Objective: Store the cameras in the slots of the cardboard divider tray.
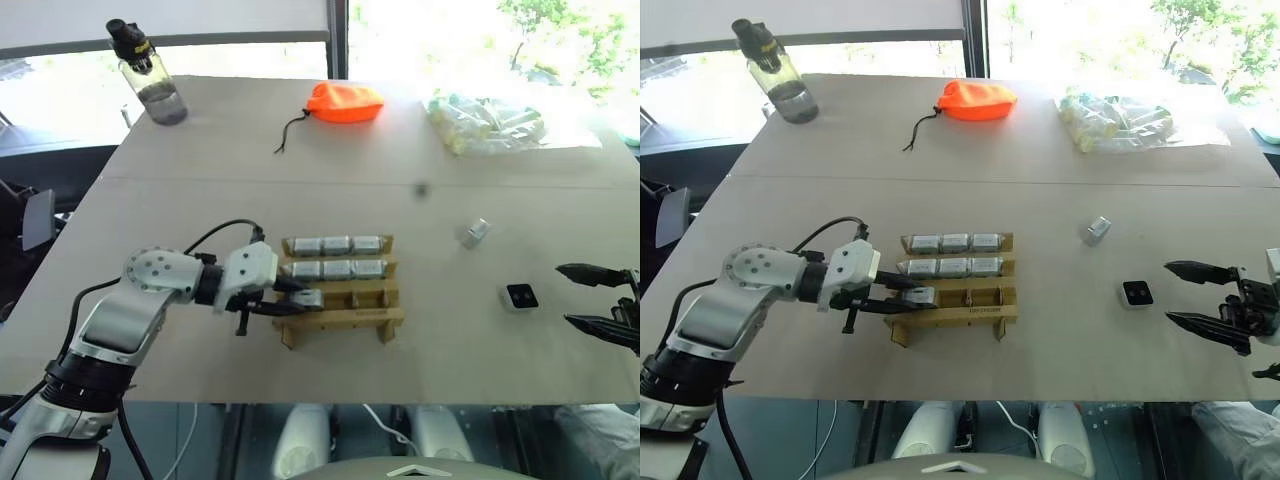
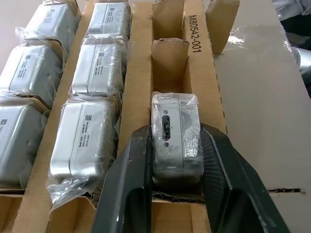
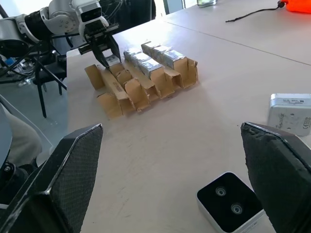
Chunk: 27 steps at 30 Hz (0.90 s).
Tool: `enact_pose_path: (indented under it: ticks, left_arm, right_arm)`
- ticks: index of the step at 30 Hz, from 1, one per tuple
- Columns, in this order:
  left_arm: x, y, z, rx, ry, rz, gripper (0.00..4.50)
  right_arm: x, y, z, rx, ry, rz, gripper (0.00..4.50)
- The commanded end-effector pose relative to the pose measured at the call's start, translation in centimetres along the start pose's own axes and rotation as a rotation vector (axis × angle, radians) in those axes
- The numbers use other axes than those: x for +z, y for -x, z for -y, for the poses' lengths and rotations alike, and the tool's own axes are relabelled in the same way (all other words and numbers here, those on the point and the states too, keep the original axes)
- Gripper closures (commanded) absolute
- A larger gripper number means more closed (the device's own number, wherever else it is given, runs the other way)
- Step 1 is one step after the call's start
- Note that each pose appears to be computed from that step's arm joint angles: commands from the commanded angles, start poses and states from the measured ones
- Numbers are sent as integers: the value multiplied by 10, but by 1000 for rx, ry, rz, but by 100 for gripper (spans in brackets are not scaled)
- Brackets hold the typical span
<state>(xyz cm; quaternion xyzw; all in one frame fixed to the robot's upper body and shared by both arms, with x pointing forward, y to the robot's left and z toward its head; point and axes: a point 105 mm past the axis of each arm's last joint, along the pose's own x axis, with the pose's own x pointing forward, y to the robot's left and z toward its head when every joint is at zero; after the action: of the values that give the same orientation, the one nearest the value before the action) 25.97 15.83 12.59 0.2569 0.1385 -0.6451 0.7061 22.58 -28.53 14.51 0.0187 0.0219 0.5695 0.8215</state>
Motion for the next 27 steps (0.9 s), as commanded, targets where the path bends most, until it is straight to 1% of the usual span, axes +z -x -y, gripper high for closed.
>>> enact_pose_path:
  ticks: [1,2,3,4,5,6,7,9,12,14,16,18,20,21,24,27]
  left_arm:
    - [9,2,-3,7,-37,12,188]
    - [11,2,-8,37,-70,16,147]
    - [11,2,-12,62,-72,19,93]
    - [12,3,-13,72,-61,24,59]
    - [14,4,-12,63,-62,31,14]
    - [16,5,-11,52,-61,35,5]
    - [20,7,-11,57,-62,58,5]
    - [39,12,-13,86,-49,150,5]
    - [55,17,-12,113,-26,224,5]
    - [64,21,-12,137,-13,263,5]
    - [71,24,-11,160,-1,293,5]
    - [75,26,-9,172,8,306,5]
    - [76,26,-8,185,16,311,5]
    - [77,26,-7,190,18,312,5]
    - [77,27,-8,203,26,318,5]
    - [77,27,-10,204,34,322,5]
  right_arm:
    - [15,2,-4,49,48,18,0]
    - [15,2,-4,49,48,17,0]
    - [15,2,-4,50,49,17,0]
    - [15,2,-4,49,50,17,0]
    - [15,2,-4,48,50,13,0]
    - [15,2,-3,48,50,10,0]
    - [14,2,-3,47,50,5,0]
    - [13,3,-2,35,47,22,0]
    - [16,5,0,-1,12,128,0]
    - [11,8,-4,-54,-13,165,0]
    - [4,10,-4,-150,-26,194,0]
    - [-3,11,-4,-244,-20,210,0]
    - [-17,11,-2,-376,-21,197,0]
    - [-23,11,-4,-419,-36,192,0]
    - [-37,4,-16,-475,-27,171,0]
    - [-50,-6,-16,-632,-23,170,0]
